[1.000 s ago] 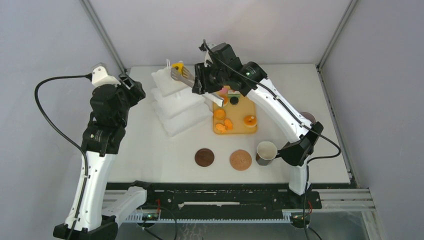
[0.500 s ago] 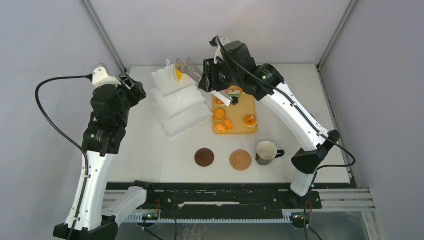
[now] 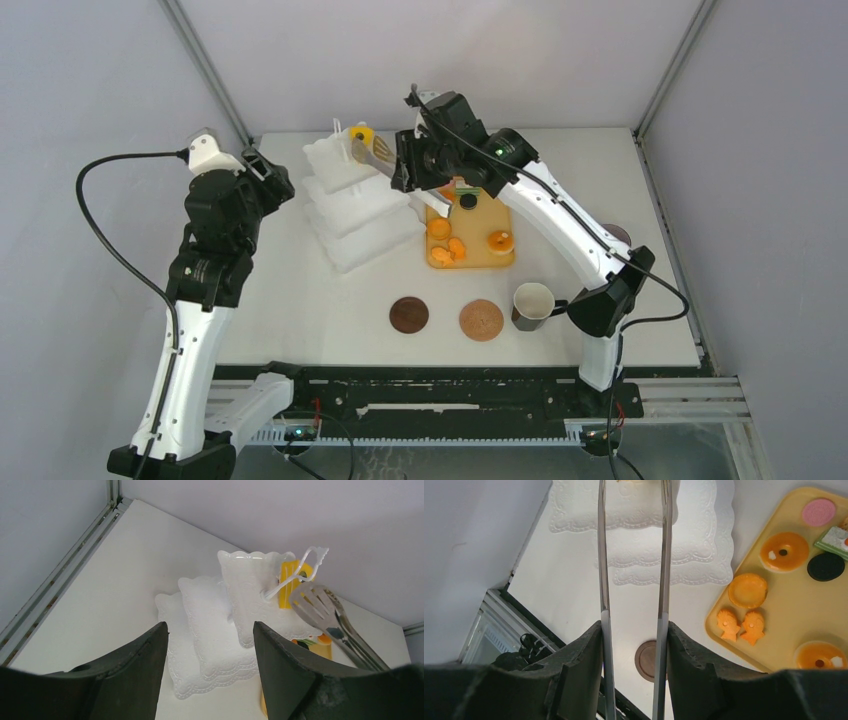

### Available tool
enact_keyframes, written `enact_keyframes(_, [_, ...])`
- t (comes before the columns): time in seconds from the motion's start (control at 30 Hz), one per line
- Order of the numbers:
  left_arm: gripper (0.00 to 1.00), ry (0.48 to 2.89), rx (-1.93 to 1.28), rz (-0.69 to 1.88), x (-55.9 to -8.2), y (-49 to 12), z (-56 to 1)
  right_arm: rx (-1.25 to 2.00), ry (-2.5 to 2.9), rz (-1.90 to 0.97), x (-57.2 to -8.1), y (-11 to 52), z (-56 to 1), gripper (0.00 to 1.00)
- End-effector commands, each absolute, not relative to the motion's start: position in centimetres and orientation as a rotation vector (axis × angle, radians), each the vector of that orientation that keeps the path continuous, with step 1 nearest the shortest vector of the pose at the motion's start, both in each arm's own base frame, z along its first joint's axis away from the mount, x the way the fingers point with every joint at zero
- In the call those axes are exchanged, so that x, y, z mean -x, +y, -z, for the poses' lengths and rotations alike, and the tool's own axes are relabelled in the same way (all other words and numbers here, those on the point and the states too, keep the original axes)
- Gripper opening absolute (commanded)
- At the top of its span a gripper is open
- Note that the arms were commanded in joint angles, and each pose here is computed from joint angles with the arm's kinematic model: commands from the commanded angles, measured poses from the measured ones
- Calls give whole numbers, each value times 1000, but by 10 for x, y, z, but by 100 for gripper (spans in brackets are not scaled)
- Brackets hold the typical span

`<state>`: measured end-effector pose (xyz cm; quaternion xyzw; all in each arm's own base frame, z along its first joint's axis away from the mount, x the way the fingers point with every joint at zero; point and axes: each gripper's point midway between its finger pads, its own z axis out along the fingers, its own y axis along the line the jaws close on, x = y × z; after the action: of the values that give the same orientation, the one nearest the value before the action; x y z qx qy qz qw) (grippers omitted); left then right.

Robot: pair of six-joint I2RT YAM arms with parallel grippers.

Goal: Serve the afternoon tea

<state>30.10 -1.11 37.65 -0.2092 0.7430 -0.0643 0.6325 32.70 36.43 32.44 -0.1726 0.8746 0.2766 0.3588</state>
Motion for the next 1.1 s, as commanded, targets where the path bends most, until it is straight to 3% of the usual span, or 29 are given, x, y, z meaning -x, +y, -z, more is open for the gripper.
enact_keyframes(0.0, [68, 1671, 485, 159, -303, -10, -381, 417, 2181, -777, -327, 369, -354, 53])
enact_keyframes(0.17, [68, 1674, 482, 154, -303, -10, -381, 425, 2185, -783, -327, 374, -352, 49])
enact_keyframes(0.37, [68, 1673, 480, 149, -303, -9, -381, 427, 2164, -793, -328, 376, -357, 30])
enact_keyframes(0.8, [68, 1671, 480, 136, -303, -7, -380, 425, 2100, -856, -327, 382, -368, 2])
enact_keyframes(1.07, [68, 1673, 482, 130, -302, -6, -378, 430, 2068, -884, -328, 385, -373, 0])
